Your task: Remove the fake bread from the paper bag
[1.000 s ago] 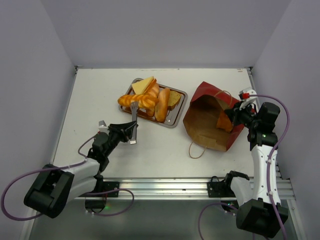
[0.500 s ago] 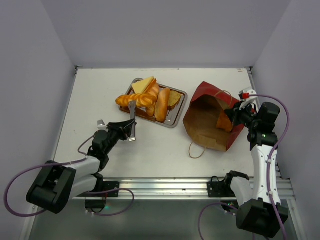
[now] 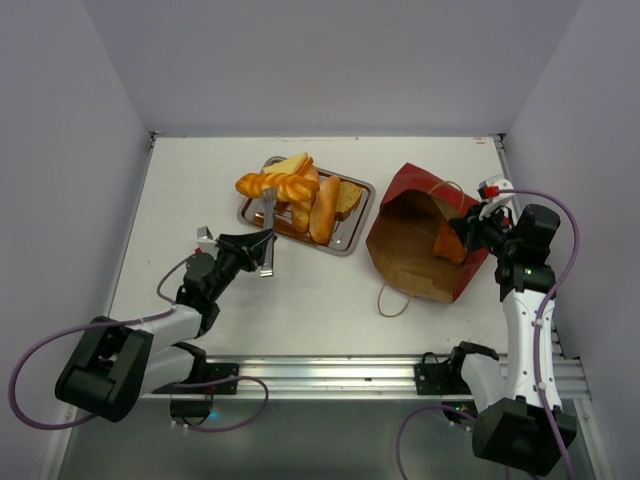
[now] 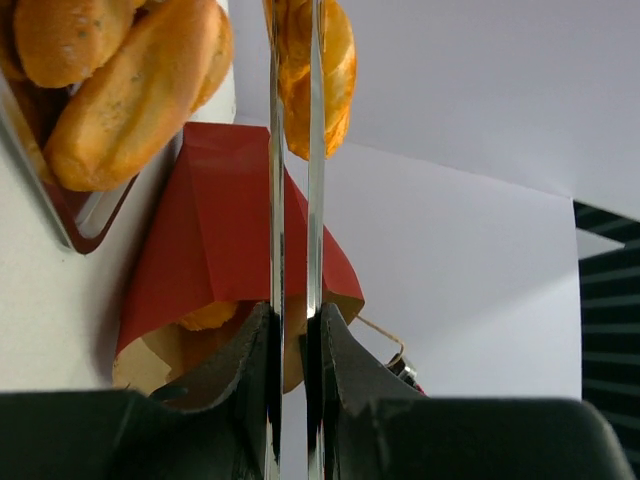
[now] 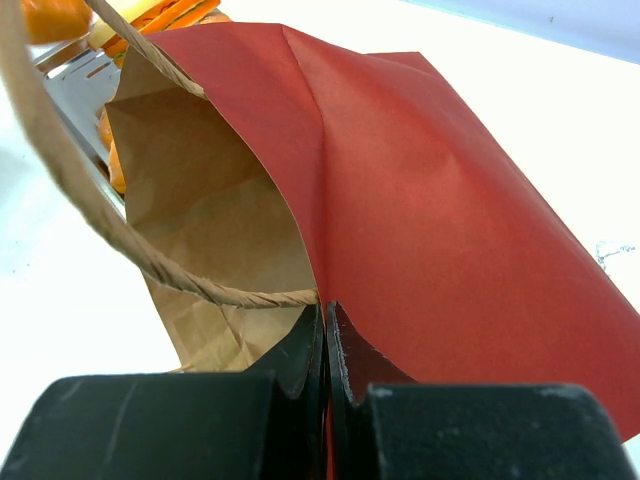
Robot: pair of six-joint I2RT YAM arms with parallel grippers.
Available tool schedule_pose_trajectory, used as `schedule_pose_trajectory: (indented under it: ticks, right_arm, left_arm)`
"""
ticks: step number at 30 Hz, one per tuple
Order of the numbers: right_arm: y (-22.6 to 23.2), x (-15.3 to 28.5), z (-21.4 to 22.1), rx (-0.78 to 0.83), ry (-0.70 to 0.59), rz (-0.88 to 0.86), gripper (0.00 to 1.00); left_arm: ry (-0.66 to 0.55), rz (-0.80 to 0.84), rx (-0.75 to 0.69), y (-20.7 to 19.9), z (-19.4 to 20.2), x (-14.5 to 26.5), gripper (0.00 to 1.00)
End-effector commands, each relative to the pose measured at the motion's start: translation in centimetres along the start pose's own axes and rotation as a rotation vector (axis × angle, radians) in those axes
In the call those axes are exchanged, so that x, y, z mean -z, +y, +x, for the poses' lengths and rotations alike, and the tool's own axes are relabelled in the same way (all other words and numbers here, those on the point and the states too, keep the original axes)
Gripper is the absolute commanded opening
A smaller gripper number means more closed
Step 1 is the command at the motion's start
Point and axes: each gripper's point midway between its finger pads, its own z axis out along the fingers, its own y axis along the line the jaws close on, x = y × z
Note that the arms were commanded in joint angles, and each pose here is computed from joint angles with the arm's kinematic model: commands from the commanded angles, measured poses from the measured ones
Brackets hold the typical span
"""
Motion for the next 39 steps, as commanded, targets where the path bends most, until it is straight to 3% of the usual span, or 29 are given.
schedule_pose_trajectory:
  ticks: [1,5,17,25,39]
  right_arm:
    - [0.1,0.1,-0.8,0.04,-0.036,-0.006,0.01]
    - [0.1,0.1,-0.8,0.04,-0.036,-0.006,0.01]
    - [0.1,0.1,-0.8,0.041,-0.036,-0.004,0.01]
    - [0.0,0.1,-0.8,0.041,-0.035,-0.003,0.01]
    - [0.1,0.1,-0.7,0.041,-0.033,-0.005,0.01]
  left_arm:
    - [0.053,0.146,-0.163,-5.1,1.6,0.1,0.0]
    - [0.062,0.149,-0.252,-6.5,2.0,-0.5,0.0]
    - [0.305,0.113,-0.401,-5.8,4.4,-6.6,0.0]
    - [0.34,0.063,-0.458,-3.8,3.9,-8.8,0.0]
    - [0.333,0.049,-0.495,-1.6,2.6,-7.9,0.0]
